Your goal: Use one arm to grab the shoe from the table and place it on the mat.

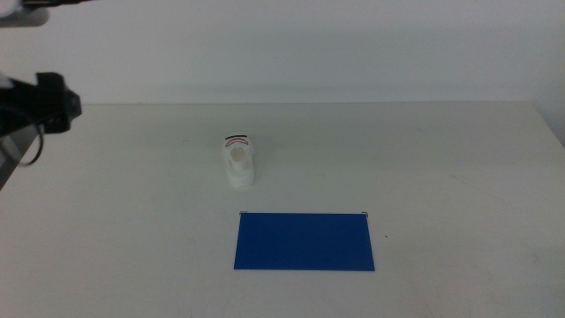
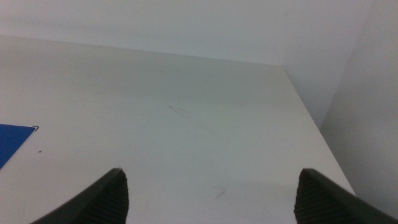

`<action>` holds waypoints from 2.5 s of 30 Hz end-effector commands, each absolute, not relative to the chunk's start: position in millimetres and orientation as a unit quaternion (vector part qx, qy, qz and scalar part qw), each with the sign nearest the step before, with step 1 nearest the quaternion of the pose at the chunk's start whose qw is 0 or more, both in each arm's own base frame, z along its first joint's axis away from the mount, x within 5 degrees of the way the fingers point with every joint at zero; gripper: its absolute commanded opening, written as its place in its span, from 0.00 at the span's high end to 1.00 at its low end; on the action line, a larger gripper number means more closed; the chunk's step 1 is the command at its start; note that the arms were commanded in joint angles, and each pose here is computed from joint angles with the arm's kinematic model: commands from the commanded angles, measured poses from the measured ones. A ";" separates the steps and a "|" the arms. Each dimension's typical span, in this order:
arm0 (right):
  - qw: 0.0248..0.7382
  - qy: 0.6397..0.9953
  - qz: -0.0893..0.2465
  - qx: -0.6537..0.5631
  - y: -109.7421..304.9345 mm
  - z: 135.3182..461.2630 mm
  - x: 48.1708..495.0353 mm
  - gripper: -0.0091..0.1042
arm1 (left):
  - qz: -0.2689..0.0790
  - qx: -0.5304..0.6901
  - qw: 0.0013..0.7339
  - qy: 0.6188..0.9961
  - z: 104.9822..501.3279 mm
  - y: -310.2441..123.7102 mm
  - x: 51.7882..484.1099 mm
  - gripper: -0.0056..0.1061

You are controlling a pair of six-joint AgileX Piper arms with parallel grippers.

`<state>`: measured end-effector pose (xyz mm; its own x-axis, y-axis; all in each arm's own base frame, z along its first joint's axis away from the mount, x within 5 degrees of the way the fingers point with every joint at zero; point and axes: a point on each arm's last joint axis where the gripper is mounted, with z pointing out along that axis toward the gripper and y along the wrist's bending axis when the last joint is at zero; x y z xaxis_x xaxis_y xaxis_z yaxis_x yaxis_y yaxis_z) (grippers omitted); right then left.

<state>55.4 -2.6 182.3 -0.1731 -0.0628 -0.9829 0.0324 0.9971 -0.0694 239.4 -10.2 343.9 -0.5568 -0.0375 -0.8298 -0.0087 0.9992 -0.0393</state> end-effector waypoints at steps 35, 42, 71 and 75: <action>0.667 0.744 -0.045 -0.016 -2.8 186.9 56.7 0.23 | -0.051 -0.013 0.244 0.968 319.7 -148.6 439.7 0.11; 0.667 0.744 -0.045 -0.016 -2.8 186.9 56.7 0.23 | -0.079 -0.016 0.216 0.973 282.6 -167.1 461.5 0.11; 0.667 0.744 -0.045 -0.016 -2.8 186.9 56.7 0.23 | -0.097 -0.078 0.191 0.974 224.4 -176.2 483.8 0.69; 0.667 0.744 -0.045 -0.016 -2.8 186.9 56.7 0.23 | -0.107 -0.079 0.188 0.973 229.9 -177.4 481.9 0.96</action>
<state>55.4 -2.6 182.3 -0.1731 -0.0628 -0.9829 0.0324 0.9971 -0.0694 485.7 -175.9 180.1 -0.9494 -0.1631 -0.2683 -0.1219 0.9790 -0.1637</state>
